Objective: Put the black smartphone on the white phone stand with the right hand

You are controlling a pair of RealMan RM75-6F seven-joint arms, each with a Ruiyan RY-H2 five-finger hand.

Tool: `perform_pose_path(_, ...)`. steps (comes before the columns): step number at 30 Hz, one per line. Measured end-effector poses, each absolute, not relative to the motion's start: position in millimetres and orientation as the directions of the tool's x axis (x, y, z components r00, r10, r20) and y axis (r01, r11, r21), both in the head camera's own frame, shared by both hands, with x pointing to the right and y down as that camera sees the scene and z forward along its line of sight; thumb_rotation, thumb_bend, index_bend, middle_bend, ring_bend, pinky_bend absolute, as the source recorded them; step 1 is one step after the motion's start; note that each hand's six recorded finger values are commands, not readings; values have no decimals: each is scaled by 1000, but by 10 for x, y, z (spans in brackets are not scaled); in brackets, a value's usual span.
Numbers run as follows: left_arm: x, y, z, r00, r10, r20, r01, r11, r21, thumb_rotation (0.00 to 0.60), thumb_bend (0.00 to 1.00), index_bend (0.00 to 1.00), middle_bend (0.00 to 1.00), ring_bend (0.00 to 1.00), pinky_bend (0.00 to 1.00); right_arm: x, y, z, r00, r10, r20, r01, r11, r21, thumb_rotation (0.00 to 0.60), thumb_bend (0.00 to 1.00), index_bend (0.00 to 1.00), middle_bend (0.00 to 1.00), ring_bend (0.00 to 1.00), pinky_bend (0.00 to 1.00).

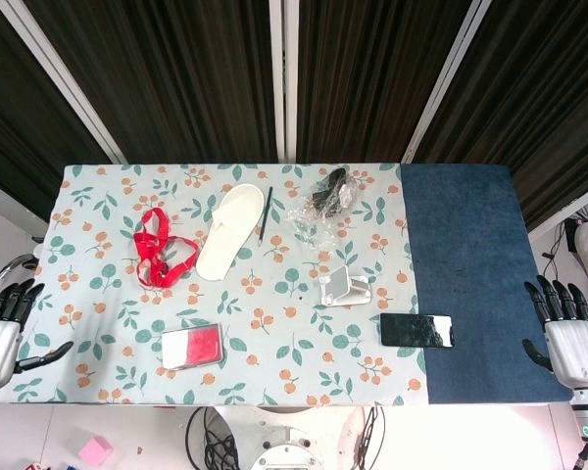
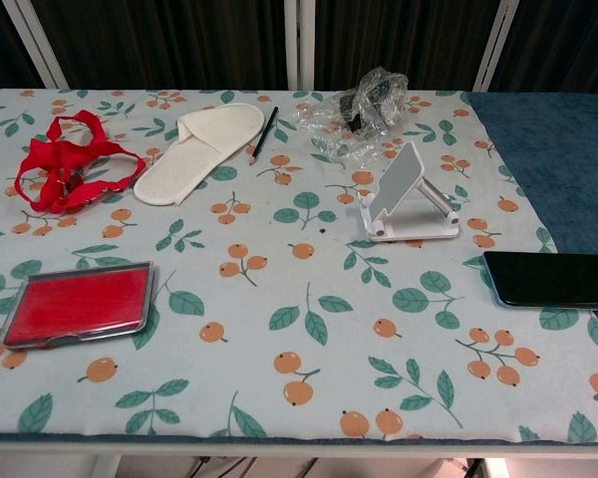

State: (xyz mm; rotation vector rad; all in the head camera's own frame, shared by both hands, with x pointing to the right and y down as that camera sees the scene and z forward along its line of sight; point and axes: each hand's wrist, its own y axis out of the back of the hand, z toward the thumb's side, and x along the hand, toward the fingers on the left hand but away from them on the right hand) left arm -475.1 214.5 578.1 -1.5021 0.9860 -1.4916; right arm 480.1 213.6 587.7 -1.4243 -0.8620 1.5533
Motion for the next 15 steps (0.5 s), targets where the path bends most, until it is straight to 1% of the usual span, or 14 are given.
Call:
perform_pose_path(11,-4702,2125,5788,20,-918,396,-1,-396,-918,86,0,93,66,71,220,4798,2147,5879,-6,903,-429,-117,-427,-897,600,151,0,0,0,0)
perform_pose_path(15,-4693,2115,5785,19,-917,399,-3,-399,-917,85,0,93,66,71,221,4774,2176,5897,-6,890,-456,-114,-453,-884,600,135,0,0,0,0)
